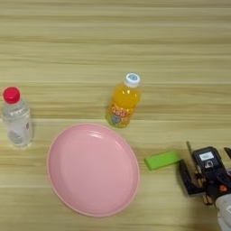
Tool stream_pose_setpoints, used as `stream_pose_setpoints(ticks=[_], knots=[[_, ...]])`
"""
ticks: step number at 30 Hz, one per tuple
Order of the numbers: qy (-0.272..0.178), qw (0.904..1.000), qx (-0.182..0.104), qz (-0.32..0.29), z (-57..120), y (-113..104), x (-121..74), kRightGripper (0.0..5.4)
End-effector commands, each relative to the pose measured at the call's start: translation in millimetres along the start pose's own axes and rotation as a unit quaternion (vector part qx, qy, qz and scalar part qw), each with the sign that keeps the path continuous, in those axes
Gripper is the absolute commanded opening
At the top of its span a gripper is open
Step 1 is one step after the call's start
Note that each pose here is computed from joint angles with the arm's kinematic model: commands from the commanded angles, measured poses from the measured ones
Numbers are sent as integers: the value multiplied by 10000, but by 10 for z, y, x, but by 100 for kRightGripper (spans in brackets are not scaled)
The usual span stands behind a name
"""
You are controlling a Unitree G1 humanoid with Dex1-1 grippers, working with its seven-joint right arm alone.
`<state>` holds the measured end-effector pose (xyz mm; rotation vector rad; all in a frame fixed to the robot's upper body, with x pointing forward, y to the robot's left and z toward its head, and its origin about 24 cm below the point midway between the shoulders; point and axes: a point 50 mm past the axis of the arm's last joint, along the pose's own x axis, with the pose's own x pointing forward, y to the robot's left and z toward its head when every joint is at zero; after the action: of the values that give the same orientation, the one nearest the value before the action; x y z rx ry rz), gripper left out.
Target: Move the objects on the table
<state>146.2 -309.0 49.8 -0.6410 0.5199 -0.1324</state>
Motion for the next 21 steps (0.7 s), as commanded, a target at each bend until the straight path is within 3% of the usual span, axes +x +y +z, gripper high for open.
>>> stream_pose_setpoints(ticks=[1, 12, 15, 21], knots=[[-163, 9996, -215, -101, 100, -67, 78, 538], [-418, 9989, -83, 196, 256, 84, 75, 538], [-423, 9987, -10, 267, 275, 124, 166, 538], [-408, 9991, -9, 79, 266, 25, 198, 538]])
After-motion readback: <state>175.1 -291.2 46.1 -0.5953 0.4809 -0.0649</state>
